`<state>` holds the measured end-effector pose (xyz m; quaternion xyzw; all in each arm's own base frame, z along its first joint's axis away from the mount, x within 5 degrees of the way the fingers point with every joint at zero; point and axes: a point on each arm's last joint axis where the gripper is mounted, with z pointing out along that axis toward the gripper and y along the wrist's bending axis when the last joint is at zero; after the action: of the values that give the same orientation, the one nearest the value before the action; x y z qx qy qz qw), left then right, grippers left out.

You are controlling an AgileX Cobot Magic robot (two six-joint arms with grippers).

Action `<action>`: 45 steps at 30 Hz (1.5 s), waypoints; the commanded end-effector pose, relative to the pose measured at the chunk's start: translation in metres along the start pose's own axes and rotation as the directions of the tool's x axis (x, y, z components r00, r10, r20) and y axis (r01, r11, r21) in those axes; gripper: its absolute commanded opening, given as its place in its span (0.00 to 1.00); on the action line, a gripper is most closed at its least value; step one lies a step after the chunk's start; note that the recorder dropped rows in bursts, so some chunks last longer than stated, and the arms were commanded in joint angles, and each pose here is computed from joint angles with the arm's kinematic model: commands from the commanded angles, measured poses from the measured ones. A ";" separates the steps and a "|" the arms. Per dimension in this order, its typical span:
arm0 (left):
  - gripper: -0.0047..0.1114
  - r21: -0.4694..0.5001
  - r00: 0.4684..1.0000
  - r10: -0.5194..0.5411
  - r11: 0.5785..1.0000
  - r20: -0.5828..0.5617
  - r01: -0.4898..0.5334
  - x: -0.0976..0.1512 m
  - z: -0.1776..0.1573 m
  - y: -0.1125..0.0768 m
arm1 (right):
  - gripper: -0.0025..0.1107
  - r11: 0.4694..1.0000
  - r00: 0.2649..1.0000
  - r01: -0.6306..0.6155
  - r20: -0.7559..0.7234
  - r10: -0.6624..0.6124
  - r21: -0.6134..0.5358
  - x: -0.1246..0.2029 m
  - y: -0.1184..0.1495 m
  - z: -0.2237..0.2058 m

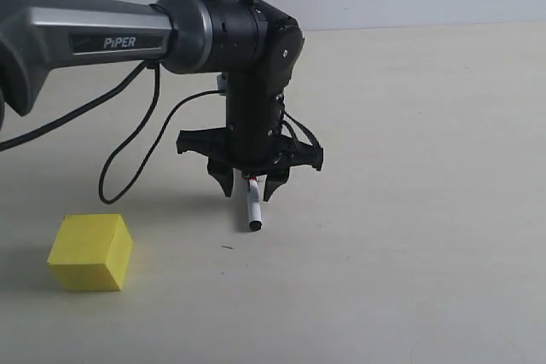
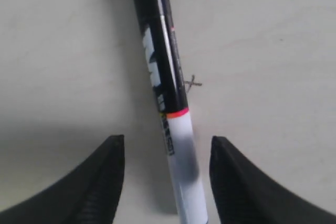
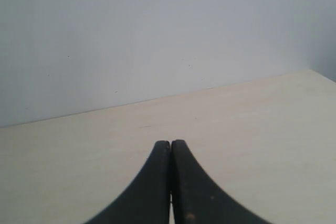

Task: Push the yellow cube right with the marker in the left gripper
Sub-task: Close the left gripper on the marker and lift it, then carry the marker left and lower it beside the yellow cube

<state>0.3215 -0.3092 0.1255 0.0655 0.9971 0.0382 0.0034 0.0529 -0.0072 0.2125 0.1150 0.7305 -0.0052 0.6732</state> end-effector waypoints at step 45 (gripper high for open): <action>0.04 -0.193 0.962 0.089 0.980 0.258 -0.038 0.125 -0.154 0.282 | 0.02 1.000 1.000 0.018 0.002 -0.018 0.007 0.001 -0.001 0.000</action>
<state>0.2316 -0.0367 0.3035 0.0964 0.9792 0.1072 0.1430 0.0529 -0.0072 0.2125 0.1144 0.7306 -0.0058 0.6732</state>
